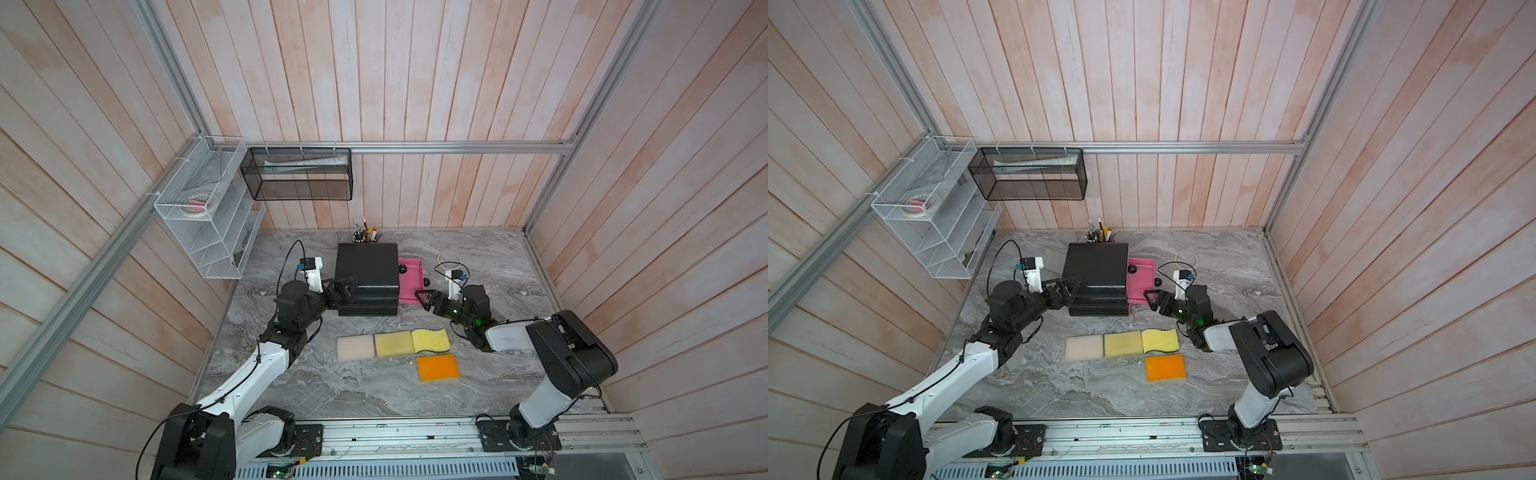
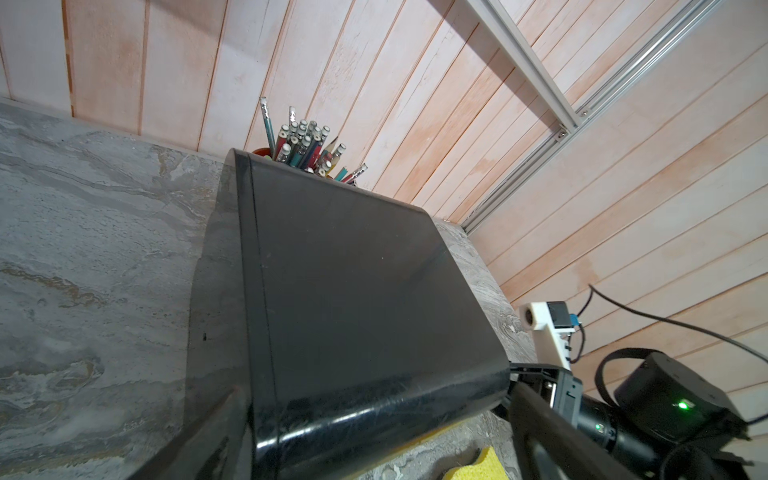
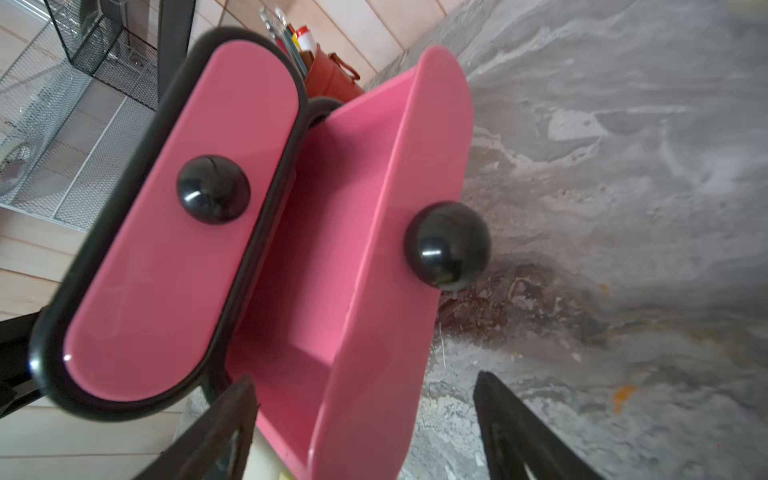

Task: Take the sponge out of the drawer
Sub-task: Close the drawer of the storage box.

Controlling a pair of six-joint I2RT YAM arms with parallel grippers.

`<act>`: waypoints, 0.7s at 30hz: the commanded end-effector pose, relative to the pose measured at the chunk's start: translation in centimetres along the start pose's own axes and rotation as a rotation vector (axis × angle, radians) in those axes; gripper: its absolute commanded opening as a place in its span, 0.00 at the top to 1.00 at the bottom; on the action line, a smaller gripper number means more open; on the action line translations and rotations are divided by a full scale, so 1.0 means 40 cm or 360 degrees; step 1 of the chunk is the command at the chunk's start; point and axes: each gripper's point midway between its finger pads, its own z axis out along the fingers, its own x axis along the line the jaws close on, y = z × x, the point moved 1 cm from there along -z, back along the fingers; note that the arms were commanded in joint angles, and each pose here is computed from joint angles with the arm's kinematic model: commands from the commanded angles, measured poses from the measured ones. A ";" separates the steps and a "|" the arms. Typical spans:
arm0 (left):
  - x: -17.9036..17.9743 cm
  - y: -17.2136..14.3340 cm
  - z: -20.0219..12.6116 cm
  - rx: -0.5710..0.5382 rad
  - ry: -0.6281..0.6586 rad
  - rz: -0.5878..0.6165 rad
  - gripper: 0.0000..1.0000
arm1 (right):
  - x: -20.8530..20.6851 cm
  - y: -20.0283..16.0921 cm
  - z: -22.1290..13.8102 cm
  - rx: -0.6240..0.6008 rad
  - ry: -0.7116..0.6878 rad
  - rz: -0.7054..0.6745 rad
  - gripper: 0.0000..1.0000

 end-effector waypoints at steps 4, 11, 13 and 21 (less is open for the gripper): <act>-0.041 -0.019 0.002 0.0041 -0.0174 -0.0008 0.00 | 0.128 0.018 0.037 -0.0007 0.0366 -0.0069 0.18; -0.040 -0.028 0.005 0.0056 -0.0185 -0.0014 0.00 | 0.165 -0.006 0.076 0.0055 0.0398 -0.0116 0.18; -0.038 -0.026 0.004 0.0050 -0.0179 -0.0012 0.00 | 0.155 -0.007 0.070 0.0048 0.0370 -0.0111 0.18; -0.035 -0.029 0.002 0.0052 -0.0167 -0.0008 0.00 | 0.092 0.033 -0.022 -0.0115 0.0146 -0.0146 0.16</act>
